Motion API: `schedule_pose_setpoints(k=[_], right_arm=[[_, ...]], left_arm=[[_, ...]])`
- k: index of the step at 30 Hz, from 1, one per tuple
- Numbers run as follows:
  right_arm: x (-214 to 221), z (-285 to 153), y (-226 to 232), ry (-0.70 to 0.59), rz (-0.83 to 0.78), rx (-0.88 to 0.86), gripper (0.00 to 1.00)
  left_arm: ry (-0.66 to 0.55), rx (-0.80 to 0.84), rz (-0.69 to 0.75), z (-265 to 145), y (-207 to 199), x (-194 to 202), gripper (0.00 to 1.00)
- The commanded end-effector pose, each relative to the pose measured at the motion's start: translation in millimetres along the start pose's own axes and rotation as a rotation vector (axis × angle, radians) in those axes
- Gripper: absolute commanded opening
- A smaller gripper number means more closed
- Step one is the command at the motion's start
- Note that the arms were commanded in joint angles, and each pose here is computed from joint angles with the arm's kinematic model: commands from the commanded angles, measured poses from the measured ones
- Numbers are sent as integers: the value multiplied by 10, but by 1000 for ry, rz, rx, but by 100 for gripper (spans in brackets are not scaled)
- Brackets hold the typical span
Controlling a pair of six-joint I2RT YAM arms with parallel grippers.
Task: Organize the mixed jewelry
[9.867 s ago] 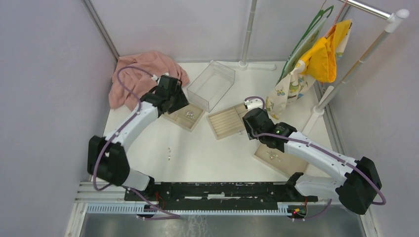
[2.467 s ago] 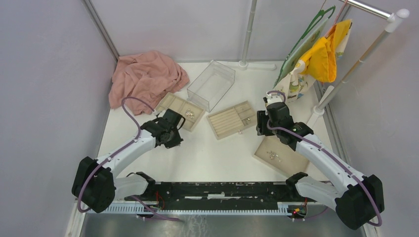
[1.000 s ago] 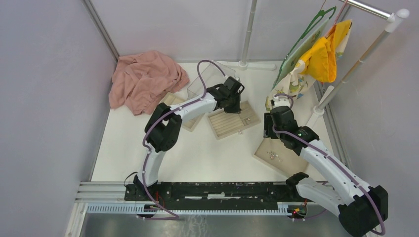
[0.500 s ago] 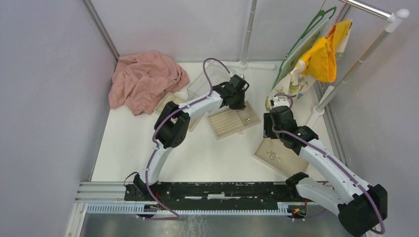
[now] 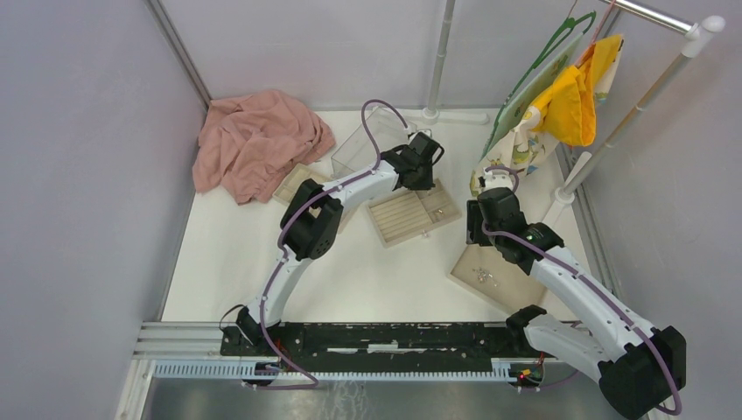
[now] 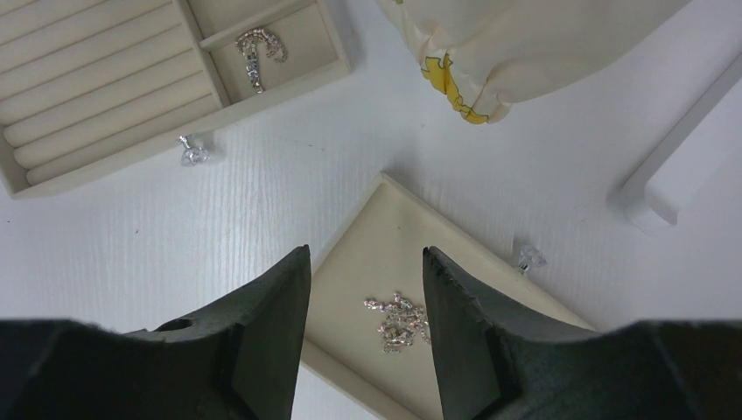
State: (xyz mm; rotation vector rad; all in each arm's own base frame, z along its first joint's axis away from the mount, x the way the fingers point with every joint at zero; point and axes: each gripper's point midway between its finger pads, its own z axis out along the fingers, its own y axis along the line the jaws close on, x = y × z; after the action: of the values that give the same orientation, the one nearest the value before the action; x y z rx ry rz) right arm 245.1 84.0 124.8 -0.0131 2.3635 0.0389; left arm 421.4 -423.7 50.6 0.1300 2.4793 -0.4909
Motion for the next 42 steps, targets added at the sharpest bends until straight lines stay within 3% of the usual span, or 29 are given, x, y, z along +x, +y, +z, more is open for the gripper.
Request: schedule_pose_setpoints(k=[1, 4, 14, 25, 35, 42], right_arm=[[-155, -39, 5, -41, 25, 10, 56], [-160, -40, 6, -40, 24, 10, 56], [-191, -38, 40, -42, 18, -5, 56], [-205, -34, 66, -49, 32, -16, 56], [-208, 18, 150, -45, 30, -51, 56], [-182, 56, 196, -39, 35, -72, 56]], left_arm=[[-64, 8, 38, -45, -83, -217, 24], [-70, -20, 46, -60, -24, -226, 40], [-131, 16, 55, -506, -170, -496, 56], [-250, -18, 7, -1615, 130, -598, 55], [-175, -242, 40, -2170, 966, 3, 55], [-147, -305, 21, -2388, 1316, 321, 55]])
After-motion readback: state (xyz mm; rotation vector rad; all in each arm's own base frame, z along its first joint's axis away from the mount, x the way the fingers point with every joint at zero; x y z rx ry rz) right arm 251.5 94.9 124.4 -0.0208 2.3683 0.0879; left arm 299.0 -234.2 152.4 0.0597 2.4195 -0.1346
